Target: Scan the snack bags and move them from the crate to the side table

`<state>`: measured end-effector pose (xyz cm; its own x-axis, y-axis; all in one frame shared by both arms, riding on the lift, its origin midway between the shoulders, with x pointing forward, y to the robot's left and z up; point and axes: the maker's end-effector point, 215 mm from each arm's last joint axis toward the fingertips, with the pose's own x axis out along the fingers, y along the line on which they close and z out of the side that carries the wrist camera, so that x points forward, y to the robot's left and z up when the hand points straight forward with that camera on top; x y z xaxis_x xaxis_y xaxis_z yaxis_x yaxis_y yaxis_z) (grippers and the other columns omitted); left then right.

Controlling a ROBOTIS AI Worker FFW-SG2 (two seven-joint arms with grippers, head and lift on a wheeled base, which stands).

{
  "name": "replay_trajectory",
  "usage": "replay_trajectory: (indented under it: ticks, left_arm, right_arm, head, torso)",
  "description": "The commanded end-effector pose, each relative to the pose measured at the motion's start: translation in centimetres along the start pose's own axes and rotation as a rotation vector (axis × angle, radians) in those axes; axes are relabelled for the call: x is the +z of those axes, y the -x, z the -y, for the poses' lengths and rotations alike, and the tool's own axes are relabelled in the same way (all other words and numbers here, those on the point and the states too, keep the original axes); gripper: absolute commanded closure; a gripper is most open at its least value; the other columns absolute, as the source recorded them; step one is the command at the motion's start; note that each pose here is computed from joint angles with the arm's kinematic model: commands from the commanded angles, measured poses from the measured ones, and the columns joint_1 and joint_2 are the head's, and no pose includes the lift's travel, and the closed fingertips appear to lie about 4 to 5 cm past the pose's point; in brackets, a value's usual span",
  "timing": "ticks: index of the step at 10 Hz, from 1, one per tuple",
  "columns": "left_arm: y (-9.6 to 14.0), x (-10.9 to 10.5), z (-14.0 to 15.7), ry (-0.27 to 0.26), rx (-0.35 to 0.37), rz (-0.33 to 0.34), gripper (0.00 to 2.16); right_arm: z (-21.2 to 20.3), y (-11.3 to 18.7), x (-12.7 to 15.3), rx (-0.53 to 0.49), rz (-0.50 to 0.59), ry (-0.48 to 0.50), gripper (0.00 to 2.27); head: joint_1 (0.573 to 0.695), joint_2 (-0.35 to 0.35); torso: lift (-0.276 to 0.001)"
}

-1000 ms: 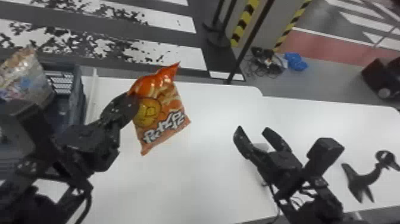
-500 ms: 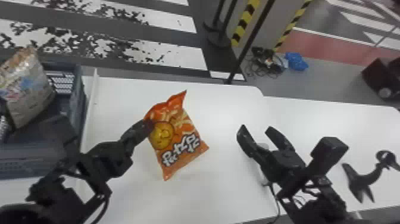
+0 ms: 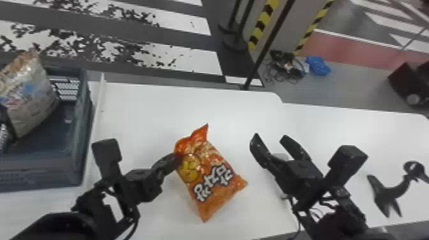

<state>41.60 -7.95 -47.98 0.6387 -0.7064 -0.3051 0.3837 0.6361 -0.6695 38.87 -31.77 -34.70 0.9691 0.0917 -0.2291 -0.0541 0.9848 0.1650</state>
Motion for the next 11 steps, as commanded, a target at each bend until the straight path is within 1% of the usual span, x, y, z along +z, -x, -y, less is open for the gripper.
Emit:
replay_trajectory:
  ticks: [1,2,3,4,5,6,7,8,9,10,11]
  left_arm:
    - [-0.7,-0.5,0.4,-0.033,-0.004,-0.008,1.89]
    - [-0.8,-0.3,0.6,-0.038,-0.01,-0.009,1.83]
    - [-1.0,-0.6,1.1,-0.062,-0.019,-0.018,0.62]
    - [-1.1,-0.4,1.0,-0.132,0.01,-0.018,0.0]
    - [-1.6,0.4,1.5,-0.282,0.072,0.013,0.02]
    - [-1.8,2.0,2.3,-0.35,0.106,0.082,0.04]
    - [-1.8,2.2,2.3,-0.358,0.109,0.086,0.07]
    - [-1.7,3.2,2.4,-0.414,0.15,0.113,0.07]
    - [-1.0,4.9,3.0,-0.433,0.174,0.173,0.07]
    - [0.1,6.4,2.7,-0.465,0.21,0.213,0.07]
    - [1.7,7.8,2.4,-0.516,0.245,0.248,0.07]
  right_arm:
    - [-0.2,0.0,-0.2,0.004,-0.002,-0.003,0.14]
    - [-0.5,0.0,-0.3,0.007,-0.003,-0.005,0.14]
    - [-0.5,-0.1,-0.2,0.009,-0.001,-0.002,0.14]
    - [-0.9,-0.1,-0.1,0.013,0.0,-0.003,0.14]
    - [-0.8,-0.2,-0.1,0.013,0.001,-0.002,0.14]
    - [-0.8,-0.1,-0.1,0.013,-0.001,-0.002,0.14]
    - [-0.9,-0.2,-0.2,0.013,-0.001,-0.004,0.14]
    - [-0.9,-0.2,-0.2,0.013,-0.001,-0.001,0.14]
    - [-0.9,-0.2,-0.2,0.014,-0.001,-0.002,0.14]
    - [-0.9,-0.2,-0.3,0.014,-0.003,-0.001,0.14]
    - [-0.8,-0.2,-0.2,0.013,-0.002,-0.002,0.14]
  head:
    - [0.695,-0.35]
    - [0.695,-0.35]
    - [0.695,-0.35]
    - [0.695,-0.35]
    - [0.695,-0.35]
    - [0.695,-0.35]
    - [0.695,-0.35]
    - [0.695,-0.35]
    - [0.695,-0.35]
    - [0.695,-0.35]
    - [0.695,-0.35]
  torso:
    - [-0.087]
    - [-0.087]
    - [-0.087]
    - [-0.087]
    - [-0.087]
    - [-0.087]
    - [-0.087]
    - [-0.087]
    - [-0.087]
    - [-0.087]
    - [-0.087]
